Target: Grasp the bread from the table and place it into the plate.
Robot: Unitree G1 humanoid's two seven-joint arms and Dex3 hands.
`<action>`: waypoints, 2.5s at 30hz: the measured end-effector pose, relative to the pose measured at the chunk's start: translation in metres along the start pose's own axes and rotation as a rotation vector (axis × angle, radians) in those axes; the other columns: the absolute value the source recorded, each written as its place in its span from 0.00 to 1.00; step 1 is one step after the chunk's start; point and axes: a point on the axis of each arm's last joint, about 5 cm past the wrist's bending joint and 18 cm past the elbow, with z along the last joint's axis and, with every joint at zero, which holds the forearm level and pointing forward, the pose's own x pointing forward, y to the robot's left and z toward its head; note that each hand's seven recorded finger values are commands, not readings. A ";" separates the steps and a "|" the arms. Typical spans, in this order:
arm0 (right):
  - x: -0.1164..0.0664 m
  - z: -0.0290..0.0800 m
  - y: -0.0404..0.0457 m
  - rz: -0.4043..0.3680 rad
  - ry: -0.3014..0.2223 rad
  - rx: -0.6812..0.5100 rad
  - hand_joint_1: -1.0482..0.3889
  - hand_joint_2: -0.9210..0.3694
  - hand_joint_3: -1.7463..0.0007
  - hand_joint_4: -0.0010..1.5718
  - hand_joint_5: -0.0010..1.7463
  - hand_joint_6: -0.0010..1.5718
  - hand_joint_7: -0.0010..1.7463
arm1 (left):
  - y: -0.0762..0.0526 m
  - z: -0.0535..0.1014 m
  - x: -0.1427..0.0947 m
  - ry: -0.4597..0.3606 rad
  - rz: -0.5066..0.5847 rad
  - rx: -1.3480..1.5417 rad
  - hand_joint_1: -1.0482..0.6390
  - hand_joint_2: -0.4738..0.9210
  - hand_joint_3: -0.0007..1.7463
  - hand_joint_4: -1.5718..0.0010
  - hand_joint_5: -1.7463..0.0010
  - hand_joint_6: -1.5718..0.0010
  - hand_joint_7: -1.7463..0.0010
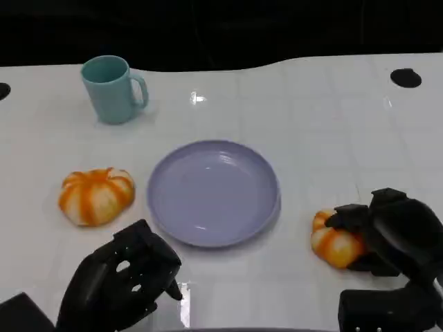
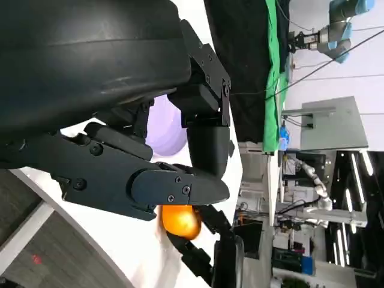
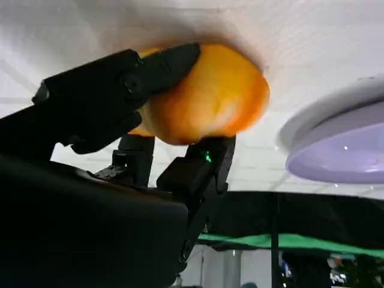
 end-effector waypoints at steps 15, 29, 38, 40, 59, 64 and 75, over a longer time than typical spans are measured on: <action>0.002 -0.007 0.0062 -0.153 -0.046 0.041 0.65 0.49 0.25 0.62 1.00 0.52 0.91 | -0.002 -0.001 -0.003 0.008 0.005 -0.002 0.28 1.00 0.18 0.60 0.00 0.64 0.14; 0.033 0.016 -0.0194 -0.208 -0.122 0.307 0.69 0.53 0.18 0.62 1.00 0.49 0.96 | -0.003 -0.001 -0.004 0.006 0.006 -0.004 0.29 1.00 0.18 0.61 0.00 0.64 0.15; 0.055 0.039 -0.0308 -0.223 -0.214 0.387 0.65 0.54 0.13 0.63 1.00 0.47 1.00 | -0.004 0.000 -0.004 0.002 0.000 -0.004 0.29 1.00 0.19 0.61 0.00 0.64 0.15; 0.061 0.046 -0.0324 -0.219 -0.231 0.413 0.64 0.54 0.13 0.63 1.00 0.47 1.00 | -0.005 0.000 -0.004 0.003 -0.001 -0.005 0.29 1.00 0.19 0.61 0.00 0.64 0.14; 0.106 0.100 -0.0157 -0.093 -0.272 0.438 0.63 0.50 0.21 0.59 1.00 0.50 0.86 | -0.007 0.001 -0.005 0.003 -0.010 -0.008 0.30 1.00 0.19 0.62 0.00 0.65 0.14; 0.111 0.101 -0.0139 -0.038 -0.251 0.437 0.58 0.28 0.53 0.41 0.74 0.49 0.32 | -0.007 0.001 -0.005 0.005 -0.011 -0.010 0.29 1.00 0.19 0.62 0.00 0.65 0.14; 0.116 0.101 -0.0222 0.149 -0.267 0.301 0.31 0.00 0.88 0.02 0.22 0.19 0.00 | -0.007 0.001 -0.005 0.004 -0.013 -0.010 0.28 1.00 0.18 0.61 0.00 0.65 0.14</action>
